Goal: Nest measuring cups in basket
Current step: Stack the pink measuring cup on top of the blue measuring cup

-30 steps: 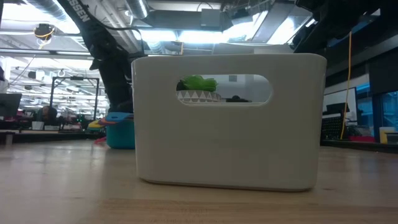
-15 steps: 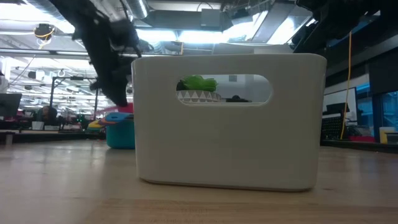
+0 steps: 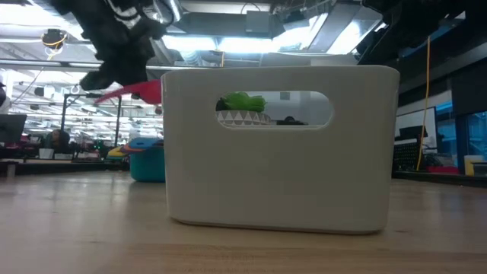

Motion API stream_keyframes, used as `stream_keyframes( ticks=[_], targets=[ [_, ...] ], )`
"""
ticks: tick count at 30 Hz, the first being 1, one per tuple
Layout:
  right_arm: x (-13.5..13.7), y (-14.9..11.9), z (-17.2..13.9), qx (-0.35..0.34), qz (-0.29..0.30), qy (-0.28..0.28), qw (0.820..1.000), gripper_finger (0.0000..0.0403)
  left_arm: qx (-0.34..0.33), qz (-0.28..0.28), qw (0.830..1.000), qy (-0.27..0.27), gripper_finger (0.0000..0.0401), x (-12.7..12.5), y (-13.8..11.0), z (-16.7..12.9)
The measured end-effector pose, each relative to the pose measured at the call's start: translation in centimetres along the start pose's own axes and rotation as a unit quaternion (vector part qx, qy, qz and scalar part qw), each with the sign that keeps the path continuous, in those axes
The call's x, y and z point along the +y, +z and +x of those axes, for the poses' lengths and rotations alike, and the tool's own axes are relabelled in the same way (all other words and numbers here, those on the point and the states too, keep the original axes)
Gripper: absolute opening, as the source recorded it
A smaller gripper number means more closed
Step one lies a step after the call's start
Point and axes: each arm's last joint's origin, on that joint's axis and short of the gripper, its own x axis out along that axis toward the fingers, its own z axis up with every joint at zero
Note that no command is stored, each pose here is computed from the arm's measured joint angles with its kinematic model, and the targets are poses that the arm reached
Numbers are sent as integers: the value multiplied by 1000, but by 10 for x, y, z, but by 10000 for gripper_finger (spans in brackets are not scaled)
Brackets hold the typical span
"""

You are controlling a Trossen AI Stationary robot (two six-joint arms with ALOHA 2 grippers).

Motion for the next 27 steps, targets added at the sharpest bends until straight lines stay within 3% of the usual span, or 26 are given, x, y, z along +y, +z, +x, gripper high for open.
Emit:
stream_keyframes(
  ticks=[6, 13, 21, 27],
  targets=[
    [0, 1, 0, -3, 1, 0, 1000, 198, 40, -79, 996, -17, 6, -15, -27, -1],
    [0, 1, 0, -4, 2, 1, 1000, 198, 38, -177, 983, -20, 6, -26, -51, -6],
    [0, 1, 0, -4, 1, 1, 1000, 198, -56, -246, 967, -17, 6, -28, -59, -10],
    [0, 1, 0, -4, 0, 1, 1000, 198, -92, -279, 955, 22, 6, -24, -57, 2]
  ],
)
